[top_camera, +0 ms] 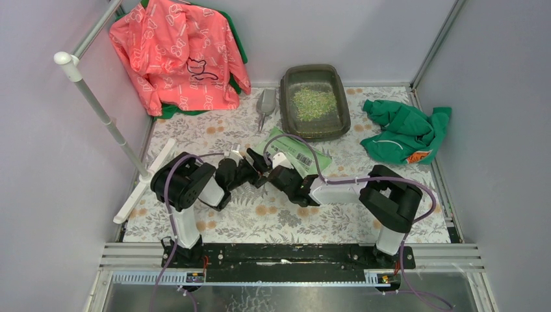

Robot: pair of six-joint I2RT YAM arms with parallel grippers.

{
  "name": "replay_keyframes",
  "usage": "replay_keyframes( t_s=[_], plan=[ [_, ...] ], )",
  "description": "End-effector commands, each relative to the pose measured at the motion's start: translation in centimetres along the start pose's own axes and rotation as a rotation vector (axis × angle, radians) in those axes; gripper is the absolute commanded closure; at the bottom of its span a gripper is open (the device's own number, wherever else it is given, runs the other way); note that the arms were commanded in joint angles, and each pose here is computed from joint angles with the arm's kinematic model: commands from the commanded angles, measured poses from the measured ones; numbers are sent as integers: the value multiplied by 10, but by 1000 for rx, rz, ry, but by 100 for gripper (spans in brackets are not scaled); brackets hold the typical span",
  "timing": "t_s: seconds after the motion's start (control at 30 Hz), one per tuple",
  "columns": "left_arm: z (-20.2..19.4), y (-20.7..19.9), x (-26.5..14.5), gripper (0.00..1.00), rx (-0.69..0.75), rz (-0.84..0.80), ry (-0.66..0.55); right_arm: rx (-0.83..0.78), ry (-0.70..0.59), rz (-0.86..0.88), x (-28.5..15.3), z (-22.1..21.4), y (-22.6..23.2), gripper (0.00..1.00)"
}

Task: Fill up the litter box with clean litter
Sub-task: Pick up the cat litter bag at the center of the board.

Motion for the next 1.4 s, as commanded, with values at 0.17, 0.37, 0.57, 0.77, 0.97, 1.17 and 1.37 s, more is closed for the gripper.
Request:
replay_keyframes(
  t_s=[0.17, 0.37, 0.57, 0.77, 0.97, 1.17, 1.37],
  plan=[
    [7, -27, -29, 4, 92, -27, -56, 73, -77, -30, -31, 15, -21, 100],
    [20, -35, -58, 1, 222, 151, -166, 155, -142, 97, -76, 32, -31, 100],
    [37, -64, -95, 1, 318, 237, -279, 222, -210, 155, -124, 62, -50, 100],
    [44, -89, -126, 1, 396, 288, -356, 277, -299, 178, -169, 99, -74, 100],
    [43, -97, -146, 1, 435, 318, -396, 316, -392, 160, -210, 135, -104, 100],
    [44, -95, -156, 1, 455, 358, -422, 354, -459, 93, -245, 166, -145, 100],
    [42, -95, -155, 1, 462, 356, -404, 439, -505, -7, -269, 188, -204, 100]
  ],
)
Point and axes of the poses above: each gripper's point midway between its finger pads, its own x axis out along the fingers, its own y axis along the line the jaws close on, z = x × y, the point moved 6 cm from there along -x, back along the fingers, and after that the axes turned 3 degrees about -x, right-handed, at the moved point
